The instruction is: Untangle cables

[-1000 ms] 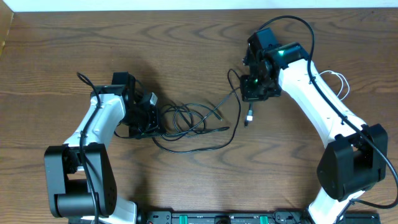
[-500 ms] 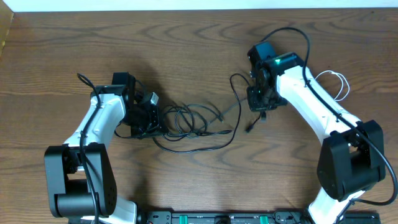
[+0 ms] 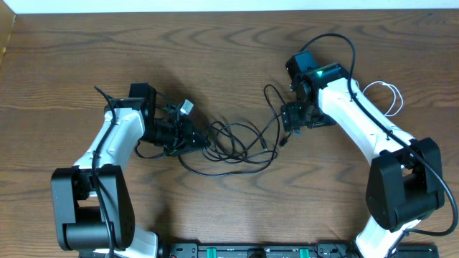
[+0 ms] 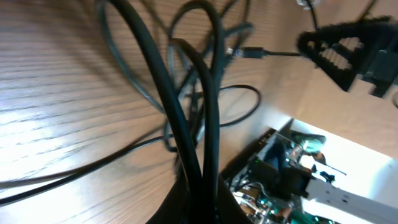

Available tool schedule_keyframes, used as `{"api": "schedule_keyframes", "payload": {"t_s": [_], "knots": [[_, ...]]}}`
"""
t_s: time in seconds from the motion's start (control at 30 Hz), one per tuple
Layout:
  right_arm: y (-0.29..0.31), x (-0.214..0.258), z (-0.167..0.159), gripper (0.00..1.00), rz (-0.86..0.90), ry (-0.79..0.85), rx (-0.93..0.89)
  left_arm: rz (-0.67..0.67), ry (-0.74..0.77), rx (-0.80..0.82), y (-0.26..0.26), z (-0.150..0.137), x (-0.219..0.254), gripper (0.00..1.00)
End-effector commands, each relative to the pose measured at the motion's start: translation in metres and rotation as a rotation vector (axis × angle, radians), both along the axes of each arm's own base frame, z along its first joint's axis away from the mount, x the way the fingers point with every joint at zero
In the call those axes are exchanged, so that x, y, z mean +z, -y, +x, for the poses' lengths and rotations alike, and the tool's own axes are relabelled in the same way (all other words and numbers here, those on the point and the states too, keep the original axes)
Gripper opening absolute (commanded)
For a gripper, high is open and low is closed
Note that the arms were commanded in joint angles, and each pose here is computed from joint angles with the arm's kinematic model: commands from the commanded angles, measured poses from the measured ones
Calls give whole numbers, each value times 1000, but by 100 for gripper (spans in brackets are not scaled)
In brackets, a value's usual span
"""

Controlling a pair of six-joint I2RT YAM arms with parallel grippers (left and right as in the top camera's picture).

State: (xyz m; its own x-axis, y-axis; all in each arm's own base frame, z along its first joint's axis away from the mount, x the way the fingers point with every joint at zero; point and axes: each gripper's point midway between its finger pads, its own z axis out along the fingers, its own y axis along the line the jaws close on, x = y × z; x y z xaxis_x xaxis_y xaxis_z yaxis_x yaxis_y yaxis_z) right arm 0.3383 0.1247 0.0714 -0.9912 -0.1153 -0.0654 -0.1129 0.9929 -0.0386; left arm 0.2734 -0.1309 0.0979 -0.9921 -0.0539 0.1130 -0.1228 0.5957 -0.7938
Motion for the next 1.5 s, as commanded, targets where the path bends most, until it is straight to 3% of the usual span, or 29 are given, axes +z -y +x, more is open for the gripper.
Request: {"api": "schedule_keyframes", "payload": {"t_s": [0.0, 0.13, 0.4, 0.5, 0.87, 0.9, 1.0, 1.3, 1.47], "knots": [[-10, 14, 5, 89, 66, 11, 53, -79, 45, -28, 7, 0, 7, 8], [-40, 43, 10, 91, 219, 21, 138, -8, 71, -52, 0, 0, -3, 8], [-131, 111, -7, 93, 765, 34, 462, 28, 59, -54, -4, -2, -8, 11], [-138, 114, -13, 93, 790, 27, 488, 23, 60, -54, -3, -2, -7, 16], [-172, 95, -46, 85, 791, -30, 590, -73, 76, -43, 6, 2, 6, 17], [-173, 95, -47, 85, 790, -33, 592, -74, 75, -43, 6, 2, 6, 24], [-175, 94, -50, 85, 791, -37, 600, -74, 73, -43, 6, 1, 6, 26], [-179, 96, -60, 84, 851, -45, 671, -171, 150, -85, 14, 0, 21, 26], [-184, 91, -74, 77, 939, -67, 733, -251, 169, -70, 19, 3, 33, 20]]}}
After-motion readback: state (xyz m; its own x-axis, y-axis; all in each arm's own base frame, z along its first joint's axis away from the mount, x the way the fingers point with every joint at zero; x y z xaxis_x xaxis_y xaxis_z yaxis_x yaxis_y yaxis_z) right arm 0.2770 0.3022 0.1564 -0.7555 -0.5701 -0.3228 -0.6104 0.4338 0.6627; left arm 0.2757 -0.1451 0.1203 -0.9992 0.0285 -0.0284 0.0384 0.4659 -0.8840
